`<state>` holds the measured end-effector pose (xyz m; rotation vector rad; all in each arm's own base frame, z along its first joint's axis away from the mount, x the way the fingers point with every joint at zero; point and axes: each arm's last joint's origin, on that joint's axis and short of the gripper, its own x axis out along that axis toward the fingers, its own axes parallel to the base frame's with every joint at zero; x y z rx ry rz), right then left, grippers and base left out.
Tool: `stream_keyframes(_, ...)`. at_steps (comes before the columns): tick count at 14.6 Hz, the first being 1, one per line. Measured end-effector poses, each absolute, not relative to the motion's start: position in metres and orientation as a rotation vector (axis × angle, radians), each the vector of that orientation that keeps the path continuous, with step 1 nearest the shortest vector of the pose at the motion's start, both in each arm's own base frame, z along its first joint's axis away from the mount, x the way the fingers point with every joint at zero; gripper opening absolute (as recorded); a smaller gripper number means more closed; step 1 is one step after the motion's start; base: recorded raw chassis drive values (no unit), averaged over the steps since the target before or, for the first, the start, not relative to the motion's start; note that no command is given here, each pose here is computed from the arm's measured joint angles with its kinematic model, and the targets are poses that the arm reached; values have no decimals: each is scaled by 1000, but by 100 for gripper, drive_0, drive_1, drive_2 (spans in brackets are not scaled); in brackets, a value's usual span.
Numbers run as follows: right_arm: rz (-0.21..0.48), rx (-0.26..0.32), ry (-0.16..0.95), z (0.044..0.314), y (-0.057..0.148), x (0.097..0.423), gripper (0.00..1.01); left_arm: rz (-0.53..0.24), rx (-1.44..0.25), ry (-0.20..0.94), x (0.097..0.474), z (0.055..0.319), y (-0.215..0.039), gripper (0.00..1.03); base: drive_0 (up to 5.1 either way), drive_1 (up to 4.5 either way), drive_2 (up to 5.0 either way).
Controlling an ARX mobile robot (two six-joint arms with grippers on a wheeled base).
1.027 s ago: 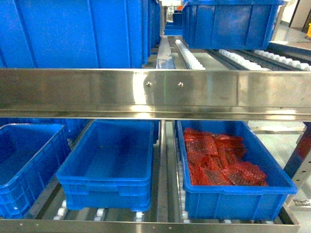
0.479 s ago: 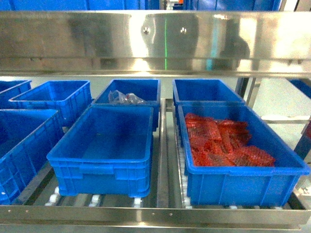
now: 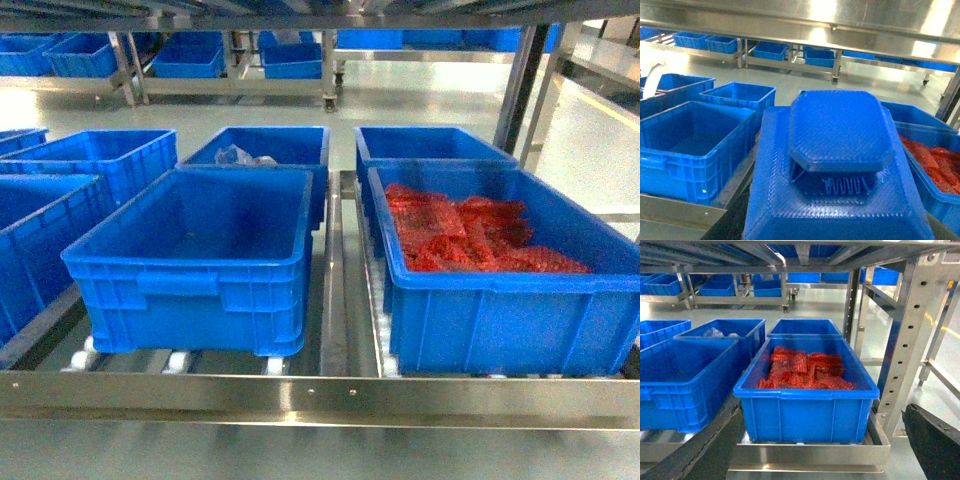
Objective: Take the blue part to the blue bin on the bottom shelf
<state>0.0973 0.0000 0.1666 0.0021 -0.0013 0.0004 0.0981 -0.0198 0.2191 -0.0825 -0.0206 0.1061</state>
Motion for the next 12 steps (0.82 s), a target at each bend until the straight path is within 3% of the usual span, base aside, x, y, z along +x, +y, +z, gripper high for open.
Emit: stream_keyframes(12, 0, 2, 0, 166, 0, 97, 98, 106, -80, -16, 98, 218, -20, 43, 0, 0, 0)
